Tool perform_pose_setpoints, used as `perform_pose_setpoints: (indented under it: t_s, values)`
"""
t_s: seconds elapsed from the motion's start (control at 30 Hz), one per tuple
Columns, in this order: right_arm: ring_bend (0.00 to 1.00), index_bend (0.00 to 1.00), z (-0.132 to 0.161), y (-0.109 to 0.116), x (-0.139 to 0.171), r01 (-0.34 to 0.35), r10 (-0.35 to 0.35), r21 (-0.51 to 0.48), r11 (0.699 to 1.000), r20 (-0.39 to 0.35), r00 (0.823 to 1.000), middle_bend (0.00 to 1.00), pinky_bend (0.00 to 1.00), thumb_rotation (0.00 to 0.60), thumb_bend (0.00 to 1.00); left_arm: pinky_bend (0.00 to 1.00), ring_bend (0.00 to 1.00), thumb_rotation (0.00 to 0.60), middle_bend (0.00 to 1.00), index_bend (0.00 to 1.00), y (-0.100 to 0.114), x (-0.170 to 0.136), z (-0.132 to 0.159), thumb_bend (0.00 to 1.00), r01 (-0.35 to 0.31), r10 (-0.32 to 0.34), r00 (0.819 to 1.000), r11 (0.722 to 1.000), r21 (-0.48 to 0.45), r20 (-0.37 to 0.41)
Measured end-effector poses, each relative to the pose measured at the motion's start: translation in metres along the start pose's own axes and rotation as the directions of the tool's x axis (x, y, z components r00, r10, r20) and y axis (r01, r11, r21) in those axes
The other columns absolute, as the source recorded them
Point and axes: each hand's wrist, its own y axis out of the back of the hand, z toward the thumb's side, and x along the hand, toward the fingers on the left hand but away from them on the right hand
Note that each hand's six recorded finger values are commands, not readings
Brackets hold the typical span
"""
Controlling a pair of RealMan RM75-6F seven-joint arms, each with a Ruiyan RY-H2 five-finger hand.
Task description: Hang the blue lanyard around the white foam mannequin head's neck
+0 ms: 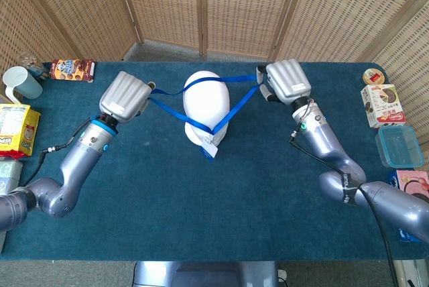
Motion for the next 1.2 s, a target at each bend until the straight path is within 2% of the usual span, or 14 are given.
perform_pose_setpoints:
  t_s: [0.2,0.4,0.43,0.5,0.57,0.67,0.87,0.97,1.2]
  values:
    - [1.0,0.66,-0.003,-0.002,-0.002,-0.02,0.02,-0.016,1.0,0.017,1.0,1.0,1.0,0.6,0.53,1.0,1.0,0.543,1.0,0.68,-0.003,0.002,0.003,0.44,0.019,-0.019,1.0,1.0,0.003,-0.006]
    - [1.0,0.62,-0.004,-0.001,-0.004,-0.028,0.028,-0.032,0.999,0.025,0.999,1.0,1.0,0.599,0.49,1.0,1.0,0.511,1.0,0.68,-0.003,0.003,0.002,0.35,0.027,-0.027,0.999,1.0,0.006,-0.019]
    - [1.0,0.6,-0.004,-0.002,-0.005,-0.03,0.031,-0.034,0.999,0.027,0.999,1.0,1.0,0.581,0.48,1.0,1.0,0.511,1.0,0.68,-0.003,0.003,0.002,0.32,0.03,-0.03,0.999,1.0,0.006,-0.022]
    - [1.0,0.56,-0.006,-0.002,-0.005,-0.036,0.038,-0.044,0.998,0.034,0.999,1.0,1.0,0.502,0.46,1.0,1.0,0.509,1.0,0.67,-0.004,0.003,0.001,0.29,0.037,-0.036,0.999,0.999,0.01,-0.031]
    - [1.0,0.5,-0.007,-0.003,-0.006,-0.041,0.044,-0.058,0.997,0.041,0.998,1.0,1.0,0.361,0.44,1.0,1.0,0.507,1.0,0.64,-0.004,0.003,0.0,0.26,0.044,-0.043,0.998,0.999,0.014,-0.043]
    - [1.0,0.46,-0.008,-0.004,-0.008,-0.049,0.052,-0.073,0.996,0.048,0.997,1.0,1.0,0.217,0.41,1.0,1.0,0.505,1.0,0.59,-0.004,0.004,-0.001,0.22,0.048,-0.047,0.997,0.999,0.017,-0.061]
    - [1.0,0.41,-0.009,-0.004,-0.009,-0.061,0.067,-0.099,0.993,0.06,0.996,1.0,1.0,0.036,0.38,1.0,1.0,0.506,1.0,0.56,-0.002,0.005,0.0,0.19,0.041,-0.04,0.996,0.999,0.014,-0.076]
    - [1.0,0.4,-0.009,-0.005,-0.009,-0.067,0.074,-0.108,0.992,0.064,0.995,1.0,1.0,0.002,0.37,1.0,1.0,0.505,1.0,0.56,-0.001,0.005,0.0,0.19,0.039,-0.038,0.996,0.999,0.013,-0.079]
    - [1.0,0.39,-0.006,-0.005,-0.012,-0.075,0.084,-0.121,0.99,0.068,0.994,1.0,1.0,0.0,0.35,1.0,1.0,0.505,1.0,0.56,-0.001,0.003,-0.002,0.19,0.035,-0.034,0.996,0.999,0.004,-0.085]
